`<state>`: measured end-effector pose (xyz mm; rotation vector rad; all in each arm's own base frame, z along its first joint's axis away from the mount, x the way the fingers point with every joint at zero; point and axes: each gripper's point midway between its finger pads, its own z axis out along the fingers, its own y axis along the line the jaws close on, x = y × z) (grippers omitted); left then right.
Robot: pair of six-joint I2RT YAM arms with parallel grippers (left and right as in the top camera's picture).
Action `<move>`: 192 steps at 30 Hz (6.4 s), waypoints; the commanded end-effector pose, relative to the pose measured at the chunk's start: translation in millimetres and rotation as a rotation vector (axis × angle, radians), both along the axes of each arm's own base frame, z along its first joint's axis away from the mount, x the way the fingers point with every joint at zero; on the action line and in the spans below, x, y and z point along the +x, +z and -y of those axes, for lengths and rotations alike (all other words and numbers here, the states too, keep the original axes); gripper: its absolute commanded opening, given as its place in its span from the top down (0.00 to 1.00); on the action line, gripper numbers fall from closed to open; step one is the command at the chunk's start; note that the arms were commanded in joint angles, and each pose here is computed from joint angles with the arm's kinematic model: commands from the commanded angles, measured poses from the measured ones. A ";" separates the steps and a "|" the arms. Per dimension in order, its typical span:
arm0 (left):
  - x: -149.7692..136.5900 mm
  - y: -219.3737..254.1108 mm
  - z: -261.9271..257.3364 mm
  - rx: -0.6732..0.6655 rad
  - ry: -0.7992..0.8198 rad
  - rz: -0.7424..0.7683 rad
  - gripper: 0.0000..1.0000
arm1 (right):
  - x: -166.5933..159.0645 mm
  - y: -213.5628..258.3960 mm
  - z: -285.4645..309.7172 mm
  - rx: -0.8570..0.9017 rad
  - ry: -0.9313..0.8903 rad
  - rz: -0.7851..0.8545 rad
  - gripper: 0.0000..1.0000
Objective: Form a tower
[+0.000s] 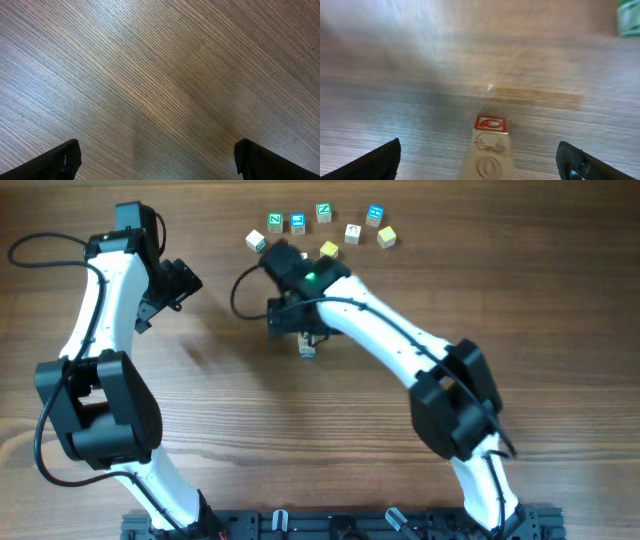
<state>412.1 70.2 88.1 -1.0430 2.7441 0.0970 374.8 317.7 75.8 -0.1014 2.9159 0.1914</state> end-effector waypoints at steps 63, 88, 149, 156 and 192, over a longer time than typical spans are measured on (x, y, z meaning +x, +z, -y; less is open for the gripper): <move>4.1 16.7 -3.3 0.019 0.003 0.043 0.00 | 87.1 103.5 150.4 0.175 -0.193 0.150 0.37; 4.1 16.7 -3.3 0.019 0.003 0.043 0.00 | 148.7 87.0 137.6 0.158 -0.058 0.372 0.95; 4.1 16.7 -3.3 0.019 0.003 0.043 0.00 | 186.4 -54.2 83.9 -0.074 -0.275 0.490 0.39; 4.1 16.7 -3.3 0.019 0.003 0.043 0.00 | 191.6 -15.3 81.1 -0.047 -0.262 0.548 0.60; 4.2 16.7 -3.2 0.018 0.003 0.043 0.00 | 116.8 -40.1 117.5 0.002 -0.179 0.096 0.56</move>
